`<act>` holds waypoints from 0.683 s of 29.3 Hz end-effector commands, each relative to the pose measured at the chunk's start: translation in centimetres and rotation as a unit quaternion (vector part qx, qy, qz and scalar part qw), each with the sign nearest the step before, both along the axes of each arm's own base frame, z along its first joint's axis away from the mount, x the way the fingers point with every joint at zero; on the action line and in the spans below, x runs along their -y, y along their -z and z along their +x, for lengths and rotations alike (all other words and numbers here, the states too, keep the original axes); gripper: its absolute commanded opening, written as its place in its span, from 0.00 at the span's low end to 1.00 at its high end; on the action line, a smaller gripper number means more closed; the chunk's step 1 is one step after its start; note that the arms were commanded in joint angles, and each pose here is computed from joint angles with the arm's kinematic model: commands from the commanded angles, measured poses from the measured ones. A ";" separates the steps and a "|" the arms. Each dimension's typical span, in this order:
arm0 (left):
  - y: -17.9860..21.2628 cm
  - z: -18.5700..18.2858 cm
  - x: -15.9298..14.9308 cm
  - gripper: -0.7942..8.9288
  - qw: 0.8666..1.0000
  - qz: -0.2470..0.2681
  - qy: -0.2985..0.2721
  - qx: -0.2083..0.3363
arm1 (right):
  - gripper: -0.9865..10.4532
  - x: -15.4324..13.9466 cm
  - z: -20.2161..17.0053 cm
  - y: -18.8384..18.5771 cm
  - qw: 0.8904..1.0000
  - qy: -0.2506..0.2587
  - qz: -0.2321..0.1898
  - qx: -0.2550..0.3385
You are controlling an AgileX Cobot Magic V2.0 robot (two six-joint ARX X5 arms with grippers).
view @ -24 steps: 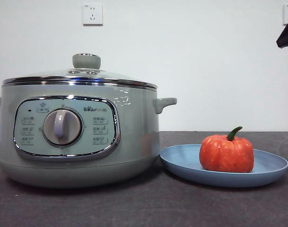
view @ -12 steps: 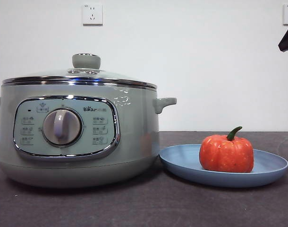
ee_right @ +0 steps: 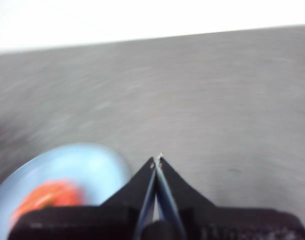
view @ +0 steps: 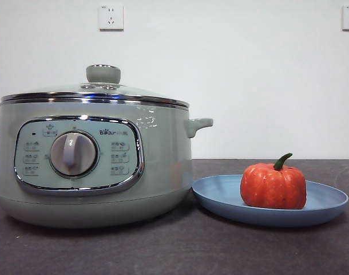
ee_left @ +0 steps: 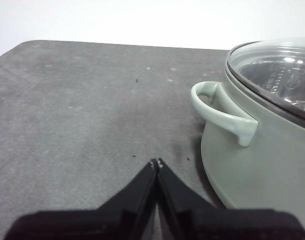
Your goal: Take the pumpkin out from the steamer,put the pumpkin in the blue plate,close the lid
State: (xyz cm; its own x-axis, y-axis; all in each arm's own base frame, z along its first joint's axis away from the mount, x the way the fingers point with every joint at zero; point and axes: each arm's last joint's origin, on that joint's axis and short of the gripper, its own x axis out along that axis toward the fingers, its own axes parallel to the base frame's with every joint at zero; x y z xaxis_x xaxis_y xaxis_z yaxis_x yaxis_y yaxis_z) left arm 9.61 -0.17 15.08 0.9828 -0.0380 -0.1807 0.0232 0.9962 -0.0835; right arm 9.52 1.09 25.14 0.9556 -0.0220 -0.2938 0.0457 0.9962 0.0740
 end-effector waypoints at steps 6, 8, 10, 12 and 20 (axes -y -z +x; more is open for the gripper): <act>0.5 0.1 0.0 0.08 1.000 -0.003 -0.002 -0.006 | 0.09 1.5 -0.3 5.3 0.996 0.035 0.006 0.087; 0.5 0.1 0.0 0.08 1.000 -0.003 -0.002 -0.006 | 0.09 1.3 -0.2 6.5 0.996 0.003 -0.003 0.094; 0.5 0.1 0.0 0.08 1.000 -0.003 -0.002 -0.006 | 0.09 1.2 -0.1 7.7 0.995 -0.029 -0.011 0.093; 0.5 0.1 0.0 0.08 1.000 -0.003 -0.002 -0.006 | 0.09 1.0 0.0 8.5 0.994 -0.053 -0.013 0.092; 0.5 0.1 0.0 0.08 1.000 -0.003 -0.002 -0.006 | 0.09 0.9 0.1 10.2 0.995 -0.072 -0.025 0.066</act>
